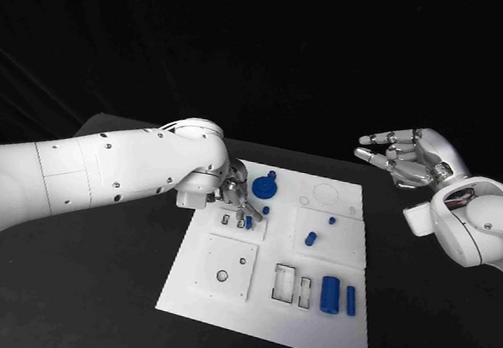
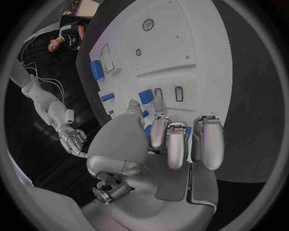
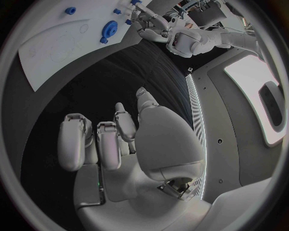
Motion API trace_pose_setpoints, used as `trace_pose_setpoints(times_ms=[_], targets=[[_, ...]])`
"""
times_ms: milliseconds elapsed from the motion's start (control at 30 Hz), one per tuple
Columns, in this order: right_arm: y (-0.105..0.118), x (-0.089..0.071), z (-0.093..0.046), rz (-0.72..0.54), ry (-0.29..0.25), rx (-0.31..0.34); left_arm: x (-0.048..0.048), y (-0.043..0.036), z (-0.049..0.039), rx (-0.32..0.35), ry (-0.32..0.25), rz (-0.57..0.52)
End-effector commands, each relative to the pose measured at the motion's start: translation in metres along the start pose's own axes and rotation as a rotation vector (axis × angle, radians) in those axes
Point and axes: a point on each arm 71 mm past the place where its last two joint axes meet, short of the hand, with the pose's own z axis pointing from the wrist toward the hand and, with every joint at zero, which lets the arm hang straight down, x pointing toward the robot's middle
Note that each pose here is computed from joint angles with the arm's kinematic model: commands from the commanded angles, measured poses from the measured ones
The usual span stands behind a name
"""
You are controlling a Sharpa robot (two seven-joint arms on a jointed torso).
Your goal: Assemble the parts on the task board
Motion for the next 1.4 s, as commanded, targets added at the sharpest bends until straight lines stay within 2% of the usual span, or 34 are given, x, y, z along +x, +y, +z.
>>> trace_pose_setpoints(times_ms=[33, 500, 1033, 1400], targets=[[0.0005, 0.0016, 0.0005, 0.000, 0.008, -0.004, 0.0030, -0.0033, 0.0000, 0.014, 0.030, 0.003], [0.0008, 0.0044, 0.0021, 0.003, 0.016, -0.003, 0.0048, -0.0074, 0.0001, 0.023, 0.036, 0.005], [0.0006, 0.0058, 0.0024, 0.004, 0.021, -0.003, 0.0045, -0.0062, 0.0004, 0.020, 0.040, 0.006], [0.0004, 0.0068, 0.0022, 0.006, 0.027, -0.002, 0.0052, -0.0090, 0.0031, 0.019, 0.040, 0.005]])
